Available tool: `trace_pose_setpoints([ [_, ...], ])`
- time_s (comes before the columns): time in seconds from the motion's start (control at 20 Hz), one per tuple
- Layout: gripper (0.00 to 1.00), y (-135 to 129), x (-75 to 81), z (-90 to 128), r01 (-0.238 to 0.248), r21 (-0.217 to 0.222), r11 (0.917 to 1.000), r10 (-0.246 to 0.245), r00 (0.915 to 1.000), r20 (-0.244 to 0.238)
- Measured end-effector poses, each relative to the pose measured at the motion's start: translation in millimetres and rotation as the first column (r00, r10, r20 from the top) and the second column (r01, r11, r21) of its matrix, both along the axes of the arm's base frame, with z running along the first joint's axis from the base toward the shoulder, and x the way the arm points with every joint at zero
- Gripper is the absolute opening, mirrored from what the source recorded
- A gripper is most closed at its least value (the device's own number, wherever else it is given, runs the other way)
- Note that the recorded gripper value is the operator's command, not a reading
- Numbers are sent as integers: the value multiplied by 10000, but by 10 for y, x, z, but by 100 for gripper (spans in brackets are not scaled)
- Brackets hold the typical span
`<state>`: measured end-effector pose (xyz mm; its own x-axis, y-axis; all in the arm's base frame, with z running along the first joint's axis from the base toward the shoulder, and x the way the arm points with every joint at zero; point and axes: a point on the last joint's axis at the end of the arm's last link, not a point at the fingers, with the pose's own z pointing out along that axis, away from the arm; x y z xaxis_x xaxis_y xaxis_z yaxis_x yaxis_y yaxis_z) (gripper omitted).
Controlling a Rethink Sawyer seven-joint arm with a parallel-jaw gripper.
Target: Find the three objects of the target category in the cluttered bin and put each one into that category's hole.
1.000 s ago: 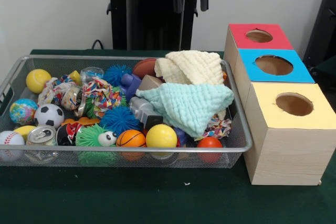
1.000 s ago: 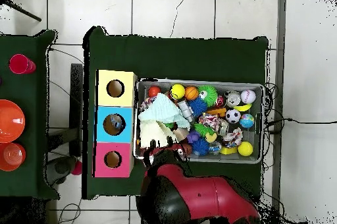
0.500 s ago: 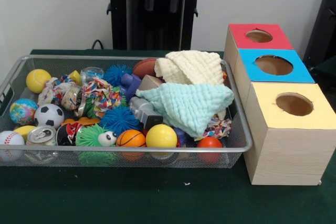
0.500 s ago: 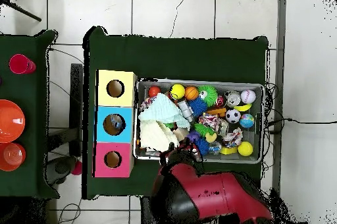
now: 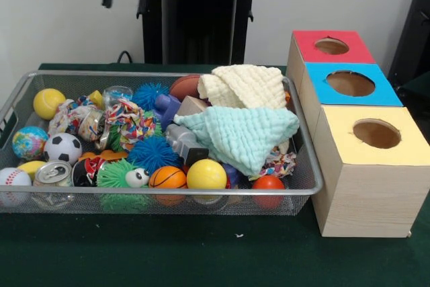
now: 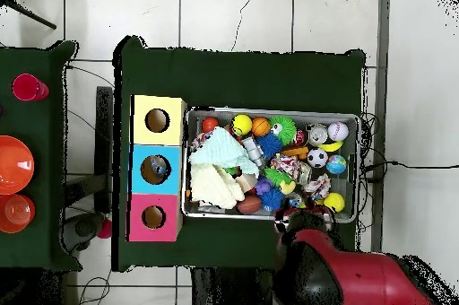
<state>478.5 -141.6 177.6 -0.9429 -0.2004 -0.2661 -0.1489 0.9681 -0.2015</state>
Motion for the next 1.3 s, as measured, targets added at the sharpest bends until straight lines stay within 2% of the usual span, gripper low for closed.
trace_pose_setpoints([
  [0.25, 100, -373, -107, -39, 731, 195, 9971, -731, 9973, -7],
  [0.4, 100, -612, -202, -91, 1220, 386, 9918, -1218, 9925, -57],
  [0.5, 100, -627, -223, -123, 1260, 445, 9910, -1256, 9920, -115],
  [0.7, 100, -514, -286, -293, 844, 521, 9951, -826, 9959, -371],
  [0.8, 100, -304, -356, -511, 205, 598, 9980, -170, 9981, -592],
  [0.9, 100, -142, -409, -658, -151, 721, 9973, 200, 9975, -681],
  [1.05, 100, -1, -457, -779, -388, 850, 9956, 449, 9965, -708],
  [1.1, 100, 129, -508, -896, -534, 990, 9937, 602, 9959, -670],
  [1.3, 100, 274, -610, -1079, -586, 1216, 9909, 656, 9964, -546],
])
